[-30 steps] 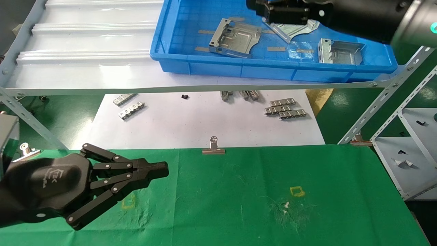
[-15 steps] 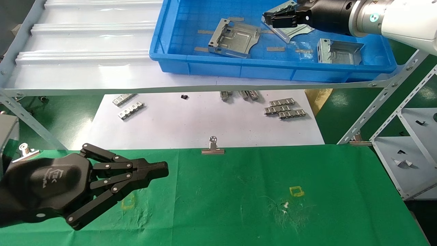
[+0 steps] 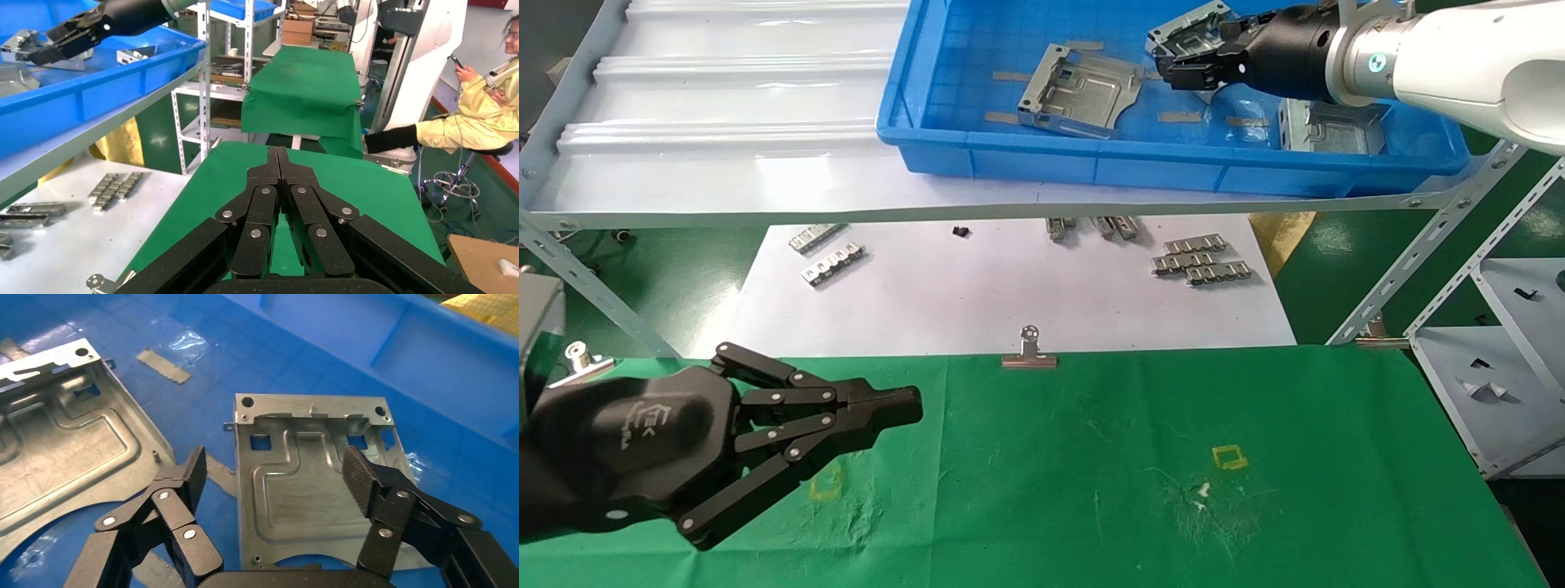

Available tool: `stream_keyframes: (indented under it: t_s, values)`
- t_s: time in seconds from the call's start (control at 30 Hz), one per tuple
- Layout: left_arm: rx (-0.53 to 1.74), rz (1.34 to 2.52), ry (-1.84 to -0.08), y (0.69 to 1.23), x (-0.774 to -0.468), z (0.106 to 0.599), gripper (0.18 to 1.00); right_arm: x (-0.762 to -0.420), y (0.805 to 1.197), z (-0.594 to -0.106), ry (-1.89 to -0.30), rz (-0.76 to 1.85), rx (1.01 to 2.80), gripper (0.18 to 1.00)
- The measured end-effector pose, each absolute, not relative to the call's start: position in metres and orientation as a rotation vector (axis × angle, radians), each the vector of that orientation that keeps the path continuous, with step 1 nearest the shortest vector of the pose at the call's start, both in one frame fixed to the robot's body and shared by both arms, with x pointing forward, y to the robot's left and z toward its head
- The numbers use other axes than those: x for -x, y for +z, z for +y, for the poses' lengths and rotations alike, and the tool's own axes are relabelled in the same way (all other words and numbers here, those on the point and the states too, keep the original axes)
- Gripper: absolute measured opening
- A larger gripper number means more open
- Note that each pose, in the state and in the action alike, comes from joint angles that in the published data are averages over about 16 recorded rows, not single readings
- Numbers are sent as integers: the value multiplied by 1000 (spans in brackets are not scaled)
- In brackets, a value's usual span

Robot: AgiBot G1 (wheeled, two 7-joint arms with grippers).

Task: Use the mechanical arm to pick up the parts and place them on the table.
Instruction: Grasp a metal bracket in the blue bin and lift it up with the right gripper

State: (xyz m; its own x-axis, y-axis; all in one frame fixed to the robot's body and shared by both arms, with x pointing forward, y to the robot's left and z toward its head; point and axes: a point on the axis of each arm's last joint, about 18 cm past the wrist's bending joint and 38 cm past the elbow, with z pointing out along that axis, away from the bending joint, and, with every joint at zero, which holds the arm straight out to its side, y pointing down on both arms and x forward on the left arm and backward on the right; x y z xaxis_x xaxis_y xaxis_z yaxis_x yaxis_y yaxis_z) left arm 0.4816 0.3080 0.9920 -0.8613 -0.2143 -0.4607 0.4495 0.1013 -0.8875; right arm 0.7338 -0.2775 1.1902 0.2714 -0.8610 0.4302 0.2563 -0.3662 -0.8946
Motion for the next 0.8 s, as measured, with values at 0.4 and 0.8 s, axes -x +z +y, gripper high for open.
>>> stream_keyframes:
  t_s: [0.4, 0.8]
  values:
    - [-229, 1903, -1811, 992, -482, 308, 268, -742, 1185, -268, -1377, 589, 1494, 643]
    - [-229, 1903, -1811, 992, -482, 308, 476, -747, 1177, -266, -1401, 585, 1521, 369]
